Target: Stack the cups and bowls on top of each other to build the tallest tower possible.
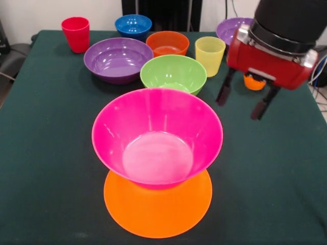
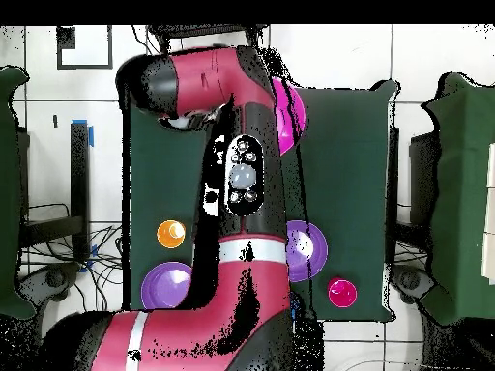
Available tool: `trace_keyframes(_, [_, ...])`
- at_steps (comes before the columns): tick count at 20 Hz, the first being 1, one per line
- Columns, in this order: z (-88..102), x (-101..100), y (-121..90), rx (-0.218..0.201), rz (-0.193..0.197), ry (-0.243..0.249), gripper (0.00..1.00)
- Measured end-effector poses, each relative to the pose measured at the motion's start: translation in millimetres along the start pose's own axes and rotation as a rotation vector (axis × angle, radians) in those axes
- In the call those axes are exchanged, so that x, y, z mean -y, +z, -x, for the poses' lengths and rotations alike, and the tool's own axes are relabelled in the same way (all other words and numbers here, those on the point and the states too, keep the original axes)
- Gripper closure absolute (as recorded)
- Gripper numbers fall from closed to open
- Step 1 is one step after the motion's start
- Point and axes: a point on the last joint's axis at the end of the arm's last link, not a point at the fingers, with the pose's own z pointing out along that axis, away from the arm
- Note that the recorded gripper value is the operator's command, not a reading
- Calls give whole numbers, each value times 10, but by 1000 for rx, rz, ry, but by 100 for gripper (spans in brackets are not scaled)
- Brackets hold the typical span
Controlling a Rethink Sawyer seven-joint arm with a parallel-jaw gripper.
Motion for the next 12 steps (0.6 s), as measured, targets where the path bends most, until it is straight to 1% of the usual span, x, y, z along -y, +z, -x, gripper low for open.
trace_keyframes(3, [-127, 105, -2, -18, -11, 1, 0])
trace_keyframes(4, [-214, 191, -11, -33, -19, 5, 0])
trace_keyframes(7, [-330, 318, -37, -60, -33, 13, 0])
trace_keyframes(8, [-402, 421, -66, -79, -41, 22, 0])
trace_keyframes(10, [-448, 495, -88, -92, -46, 30, 0])
trace_keyframes(12, [-516, 618, -122, -107, -50, 45, 0])
